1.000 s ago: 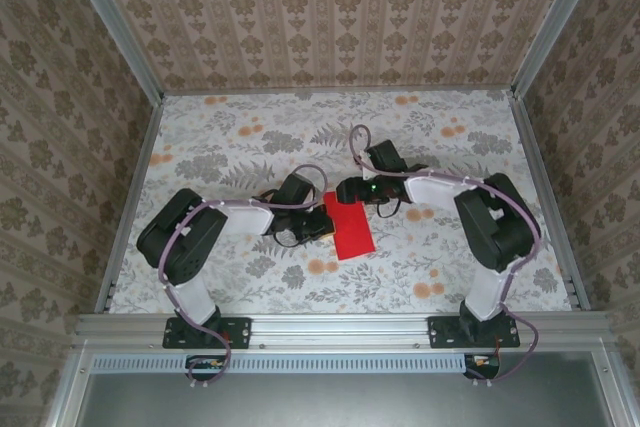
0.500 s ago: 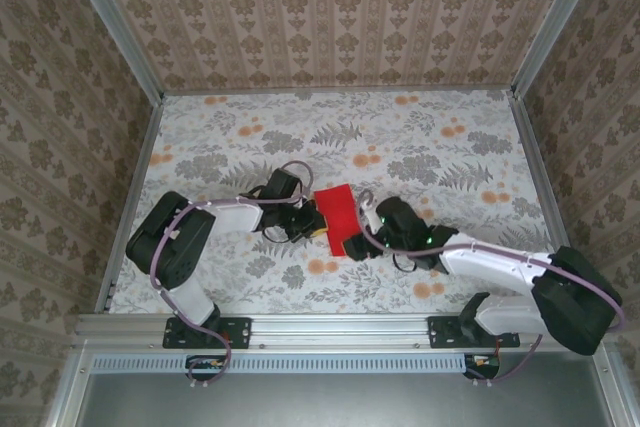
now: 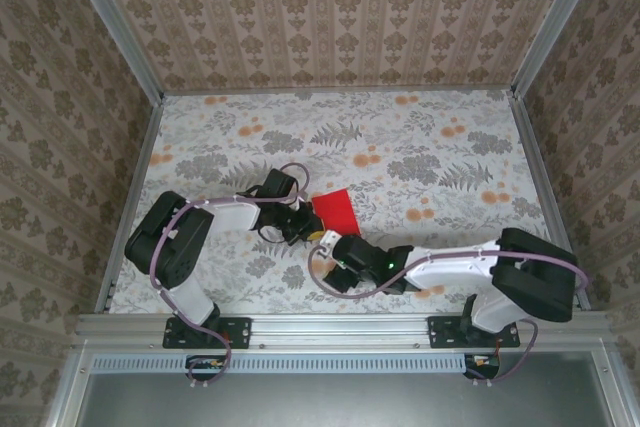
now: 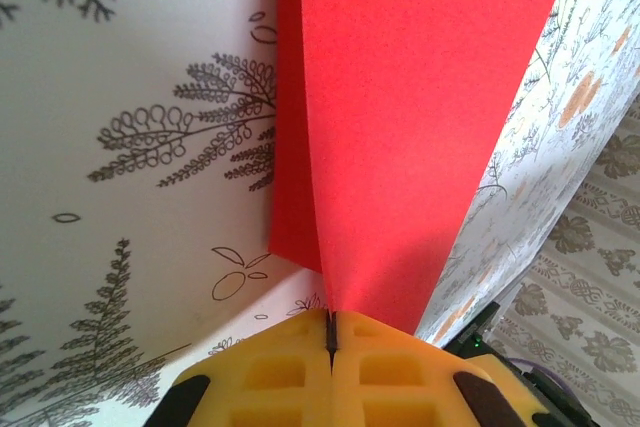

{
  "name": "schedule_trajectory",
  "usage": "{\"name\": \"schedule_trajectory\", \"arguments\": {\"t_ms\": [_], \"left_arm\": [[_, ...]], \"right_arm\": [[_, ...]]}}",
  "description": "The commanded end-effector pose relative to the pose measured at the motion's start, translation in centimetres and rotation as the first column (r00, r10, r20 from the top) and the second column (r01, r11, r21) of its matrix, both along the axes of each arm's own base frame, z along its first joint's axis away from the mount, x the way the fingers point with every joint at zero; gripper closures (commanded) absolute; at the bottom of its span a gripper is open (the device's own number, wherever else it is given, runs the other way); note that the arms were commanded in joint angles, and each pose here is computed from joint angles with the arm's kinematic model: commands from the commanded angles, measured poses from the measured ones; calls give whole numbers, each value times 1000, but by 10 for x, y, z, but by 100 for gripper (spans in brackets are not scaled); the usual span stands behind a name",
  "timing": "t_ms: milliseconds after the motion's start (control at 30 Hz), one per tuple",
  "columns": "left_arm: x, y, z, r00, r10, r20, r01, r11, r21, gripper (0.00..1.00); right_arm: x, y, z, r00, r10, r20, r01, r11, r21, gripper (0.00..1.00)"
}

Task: Fold a paper plane with a square sheet of paper (fold left side to right side)
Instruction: Third fold the triangle at the center of the table.

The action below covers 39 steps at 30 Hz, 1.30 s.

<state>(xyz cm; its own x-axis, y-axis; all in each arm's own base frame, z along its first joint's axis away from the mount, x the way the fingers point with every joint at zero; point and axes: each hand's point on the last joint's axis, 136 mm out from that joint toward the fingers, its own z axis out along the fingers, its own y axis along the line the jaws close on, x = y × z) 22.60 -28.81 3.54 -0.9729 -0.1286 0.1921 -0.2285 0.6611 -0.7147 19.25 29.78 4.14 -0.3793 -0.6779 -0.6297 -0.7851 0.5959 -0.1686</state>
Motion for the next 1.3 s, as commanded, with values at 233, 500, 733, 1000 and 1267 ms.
{"name": "schedule_trajectory", "arguments": {"t_ms": [233, 500, 733, 1000, 1267], "left_arm": [[1, -3, 12, 1000, -21, 9, 21, 999, -29, 100], [0, -1, 11, 999, -32, 12, 32, 999, -22, 100], [-1, 6, 19, 995, -86, 49, 86, 996, 16, 84], [15, 36, 43, 976, -149, 159, 131, 984, 119, 62], [48, 5, 48, 941, -252, 225, 242, 968, 70, 79]], "right_arm": [[14, 17, -3, 998, 40, 52, -36, 996, -76, 36], [9, 14, -1, 998, 51, 23, -49, 996, -80, 79], [0, 14, 3, 994, 61, -86, -63, 998, -23, 100], [-4, 16, 3, 966, 32, -258, -15, 998, 69, 100], [1, 22, 4, 938, 13, -346, 37, 990, 136, 100]]}}
